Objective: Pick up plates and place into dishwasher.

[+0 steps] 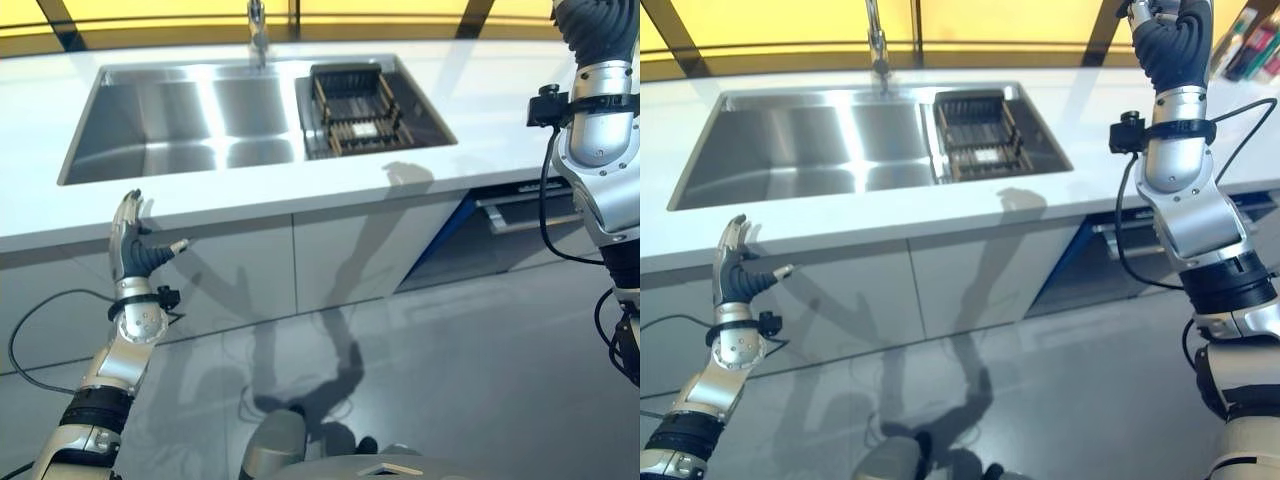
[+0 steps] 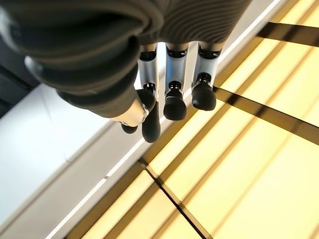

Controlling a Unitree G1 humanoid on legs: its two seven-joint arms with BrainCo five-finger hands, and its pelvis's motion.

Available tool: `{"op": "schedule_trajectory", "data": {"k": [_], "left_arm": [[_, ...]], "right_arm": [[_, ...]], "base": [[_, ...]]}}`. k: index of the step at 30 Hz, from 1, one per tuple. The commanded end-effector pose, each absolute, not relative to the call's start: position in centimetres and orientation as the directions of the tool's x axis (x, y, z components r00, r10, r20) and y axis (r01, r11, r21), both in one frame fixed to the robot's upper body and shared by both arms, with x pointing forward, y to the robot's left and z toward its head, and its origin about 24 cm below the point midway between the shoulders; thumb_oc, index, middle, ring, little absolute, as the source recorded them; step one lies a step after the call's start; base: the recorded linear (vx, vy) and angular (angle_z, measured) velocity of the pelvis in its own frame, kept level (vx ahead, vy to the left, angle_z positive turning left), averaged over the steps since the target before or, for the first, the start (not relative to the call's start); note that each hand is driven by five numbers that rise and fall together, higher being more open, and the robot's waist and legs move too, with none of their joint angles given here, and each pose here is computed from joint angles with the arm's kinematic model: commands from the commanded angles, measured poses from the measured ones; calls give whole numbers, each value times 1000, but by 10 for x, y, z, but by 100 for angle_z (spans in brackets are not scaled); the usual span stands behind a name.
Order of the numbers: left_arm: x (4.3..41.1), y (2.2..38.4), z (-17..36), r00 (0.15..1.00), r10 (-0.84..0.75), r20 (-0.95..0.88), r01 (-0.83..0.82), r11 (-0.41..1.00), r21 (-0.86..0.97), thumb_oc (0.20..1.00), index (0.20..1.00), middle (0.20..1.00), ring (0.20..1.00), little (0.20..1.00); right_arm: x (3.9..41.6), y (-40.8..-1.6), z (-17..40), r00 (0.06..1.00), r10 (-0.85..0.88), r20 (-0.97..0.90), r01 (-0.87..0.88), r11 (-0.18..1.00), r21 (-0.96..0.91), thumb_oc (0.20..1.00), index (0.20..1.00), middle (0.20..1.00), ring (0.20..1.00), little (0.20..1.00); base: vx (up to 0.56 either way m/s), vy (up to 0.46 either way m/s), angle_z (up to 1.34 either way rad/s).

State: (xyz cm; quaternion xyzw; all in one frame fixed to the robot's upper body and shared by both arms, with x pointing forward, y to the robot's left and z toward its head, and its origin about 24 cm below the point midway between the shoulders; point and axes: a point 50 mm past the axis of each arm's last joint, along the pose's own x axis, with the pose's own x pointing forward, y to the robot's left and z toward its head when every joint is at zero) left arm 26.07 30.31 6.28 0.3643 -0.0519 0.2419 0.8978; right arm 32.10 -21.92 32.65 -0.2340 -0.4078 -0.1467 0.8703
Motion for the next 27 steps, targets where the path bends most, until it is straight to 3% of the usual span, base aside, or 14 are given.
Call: {"op": "schedule_trajectory", "data": {"k": [1, 7, 8, 9, 10, 18, 23, 27], "left_arm": [[142, 346, -58, 685, 660, -308, -193, 573, 797, 1000, 1000, 1000, 1000, 1000], [152, 342, -53, 697, 681, -224, -285, 550, 785, 1000, 1000, 1000, 1000, 1000], [154, 342, -49, 697, 688, -201, -310, 542, 781, 1000, 1000, 1000, 1000, 1000], [157, 343, -45, 696, 696, -175, -341, 535, 773, 1000, 1000, 1000, 1000, 1000], [164, 341, -35, 709, 699, -92, -409, 513, 755, 1000, 1000, 1000, 1000, 1000], [211, 319, 40, 722, 642, 259, -669, 551, 499, 1000, 1000, 1000, 1000, 1000], [229, 292, 63, 771, 551, 320, -636, 695, 336, 1000, 1000, 1000, 1000, 1000], [242, 261, 81, 839, 423, 343, -511, 828, 229, 1000, 1000, 1000, 1000, 1000]], "right_arm": [[302, -236, 346, 541, -91, 836, 468, 859, -209, 200, 200, 200, 200, 200], [300, -241, 341, 550, -91, 830, 452, 868, -205, 200, 200, 200, 200, 200], [299, -242, 339, 553, -96, 827, 446, 873, -197, 401, 401, 401, 401, 401], [299, -243, 337, 558, -100, 824, 442, 876, -193, 887, 887, 887, 887, 887], [298, -244, 334, 562, -107, 820, 430, 885, -179, 1000, 1000, 1000, 1000, 1000], [292, -204, 283, 645, 0, 764, 186, 970, -157, 1000, 1000, 1000, 1000, 1000], [287, -163, 245, 708, 143, 691, -76, 989, -127, 1000, 1000, 1000, 1000, 1000], [285, -142, 215, 771, 193, 607, -216, 976, -36, 1000, 1000, 1000, 1000, 1000]], "base": [[34, 78, -2], [20, 57, -3], [0, 0, 0], [0, 0, 0], [0, 0, 0], [-23, -31, 2], [-54, -43, 15], [-57, -44, 10]]}}
